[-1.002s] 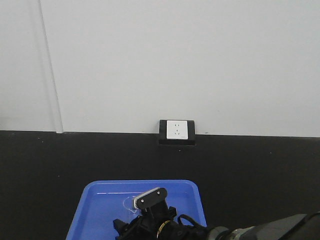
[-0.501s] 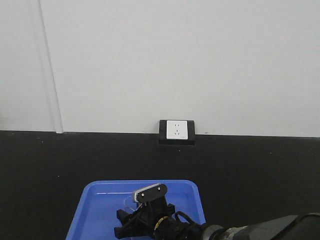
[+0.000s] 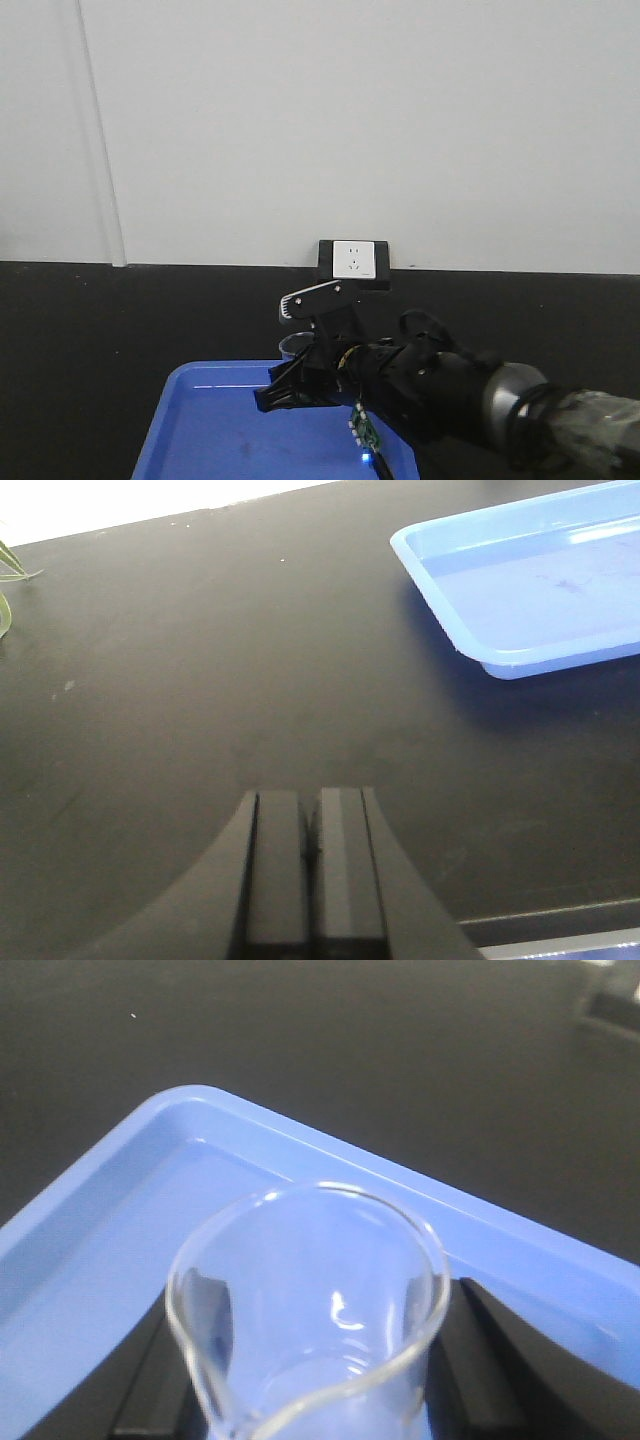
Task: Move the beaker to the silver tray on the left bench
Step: 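Lift the beaker up out of the blue tray with the right gripper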
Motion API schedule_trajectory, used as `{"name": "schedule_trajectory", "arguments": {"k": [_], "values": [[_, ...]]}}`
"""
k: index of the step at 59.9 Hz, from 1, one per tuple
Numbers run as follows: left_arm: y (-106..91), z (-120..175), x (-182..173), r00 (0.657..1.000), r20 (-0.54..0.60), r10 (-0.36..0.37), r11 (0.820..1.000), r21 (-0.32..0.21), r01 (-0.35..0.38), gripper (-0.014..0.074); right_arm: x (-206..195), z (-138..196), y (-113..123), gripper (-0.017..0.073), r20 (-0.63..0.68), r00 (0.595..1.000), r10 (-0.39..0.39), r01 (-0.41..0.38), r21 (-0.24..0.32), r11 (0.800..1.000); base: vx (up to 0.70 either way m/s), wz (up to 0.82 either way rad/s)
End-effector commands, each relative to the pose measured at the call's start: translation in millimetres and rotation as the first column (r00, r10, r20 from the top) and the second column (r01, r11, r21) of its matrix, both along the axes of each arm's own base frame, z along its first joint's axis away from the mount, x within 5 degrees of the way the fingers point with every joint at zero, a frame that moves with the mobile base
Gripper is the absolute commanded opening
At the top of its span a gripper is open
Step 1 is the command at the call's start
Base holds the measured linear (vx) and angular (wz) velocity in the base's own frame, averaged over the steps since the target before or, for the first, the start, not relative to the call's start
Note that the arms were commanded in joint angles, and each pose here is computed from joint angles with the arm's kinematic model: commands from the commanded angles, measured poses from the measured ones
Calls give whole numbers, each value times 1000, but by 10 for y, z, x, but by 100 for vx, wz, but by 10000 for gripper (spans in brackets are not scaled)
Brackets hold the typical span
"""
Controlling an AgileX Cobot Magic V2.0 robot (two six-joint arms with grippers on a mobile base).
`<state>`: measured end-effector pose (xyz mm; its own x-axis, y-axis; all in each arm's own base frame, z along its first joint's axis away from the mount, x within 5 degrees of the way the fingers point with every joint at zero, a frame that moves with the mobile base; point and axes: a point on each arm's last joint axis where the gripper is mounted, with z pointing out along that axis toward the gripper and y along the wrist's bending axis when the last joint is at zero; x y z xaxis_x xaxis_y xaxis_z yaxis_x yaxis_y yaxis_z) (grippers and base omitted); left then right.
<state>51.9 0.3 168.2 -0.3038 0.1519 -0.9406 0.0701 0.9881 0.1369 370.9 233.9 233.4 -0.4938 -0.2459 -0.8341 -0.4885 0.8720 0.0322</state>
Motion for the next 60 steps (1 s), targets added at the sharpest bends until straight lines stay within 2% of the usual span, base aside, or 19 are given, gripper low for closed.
{"name": "schedule_trajectory", "arguments": {"k": [1,5,17,36,49,60], "values": [[-11,8,20,998,68,-12,1000,-6,12,1,-219,585,-164,-11,150,989,20,-26,42,999,0,0],[-11,8,20,998,68,-12,1000,-6,12,1,-435,748,-292,-11,191,981,26,-39,63,997,0,0],[-11,8,20,998,68,-12,1000,-6,12,1,-1169,941,-720,-11,284,958,33,-76,142,987,0,0],[-11,8,20,998,68,-12,1000,-6,12,1,-2169,777,-1345,-11,362,932,21,-94,187,978,0,0],[-11,8,20,998,68,-12,1000,-6,12,1,-2539,559,-1598,-11,369,930,6,-79,184,980,0,0],[-11,8,20,998,68,-12,1000,-6,12,1,-2560,469,-1606,-11,378,925,32,-93,144,985,0,0]]}}
